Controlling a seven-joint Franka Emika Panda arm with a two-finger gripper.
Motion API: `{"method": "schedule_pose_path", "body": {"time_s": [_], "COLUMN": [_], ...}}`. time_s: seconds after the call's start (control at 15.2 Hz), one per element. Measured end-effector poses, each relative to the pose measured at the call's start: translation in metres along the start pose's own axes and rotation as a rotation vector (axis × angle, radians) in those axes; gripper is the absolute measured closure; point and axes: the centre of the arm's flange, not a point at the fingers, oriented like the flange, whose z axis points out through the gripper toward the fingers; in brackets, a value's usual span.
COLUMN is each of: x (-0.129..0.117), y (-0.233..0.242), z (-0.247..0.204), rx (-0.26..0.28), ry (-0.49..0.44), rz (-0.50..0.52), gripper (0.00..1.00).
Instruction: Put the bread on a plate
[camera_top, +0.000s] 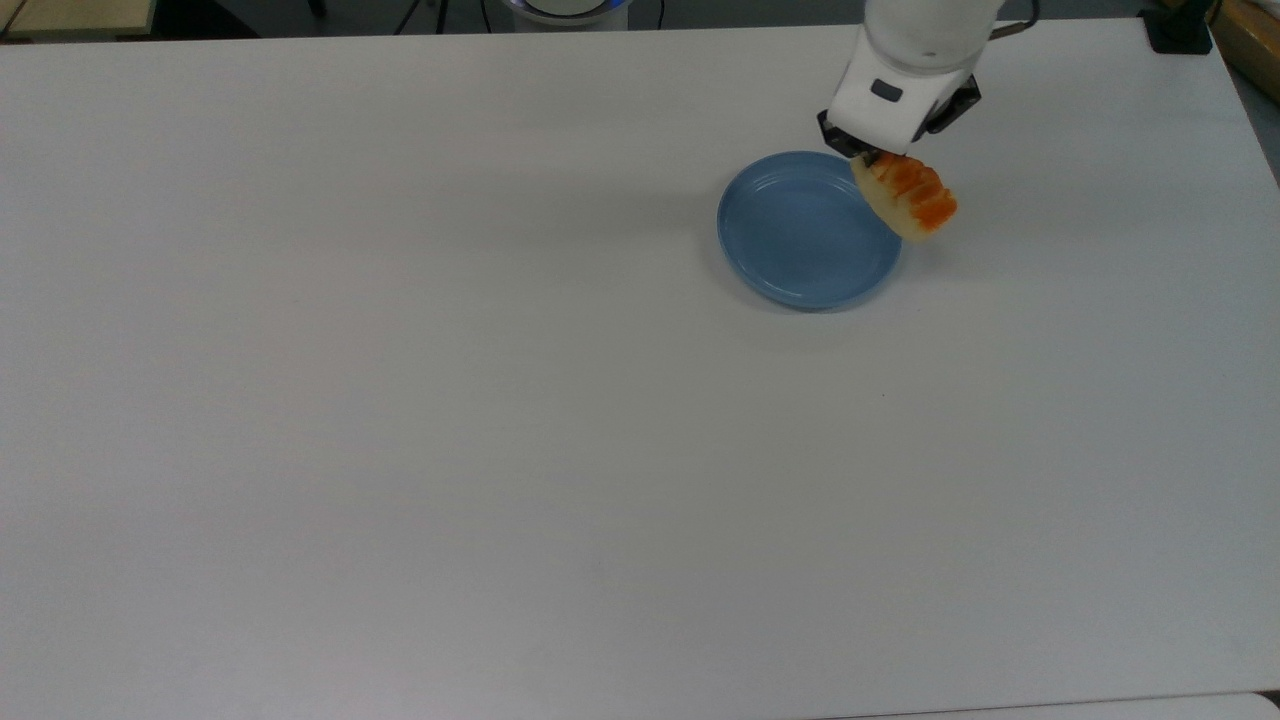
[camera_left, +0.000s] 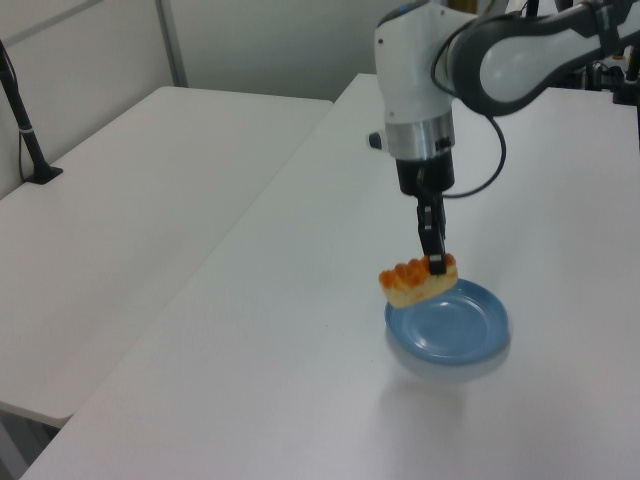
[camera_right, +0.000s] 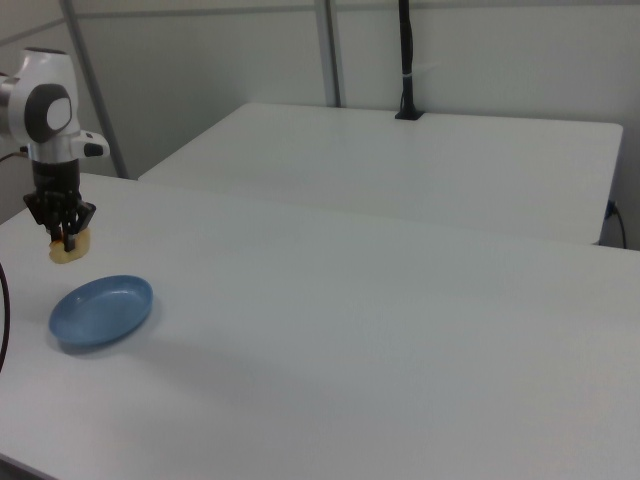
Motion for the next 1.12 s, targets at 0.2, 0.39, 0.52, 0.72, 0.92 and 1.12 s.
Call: {"method": "schedule_pose_path", "body": {"time_s": [0.2,0.39,0.52,0.72,0.92,1.12], "x": [0.011,0.017,0.021,0.020,0.016,0.016], "y": [0.003,0.019,0.030,0.045,0.051,0.052], "z": [0.019,0.032,0.046,0.078,0.101,0.098], "rx": [-0.001,-0.032,-0.064,-0.126,-0.147,-0.148], "ry": [0.007,-0.004,-0.007,-0.048,-0.065,-0.054], "rz": [0.021,0.034,0.038,0.035,0.053,0.100], "gripper": [0.74,0.71,0.69,0.47,0.15,0.00]}}
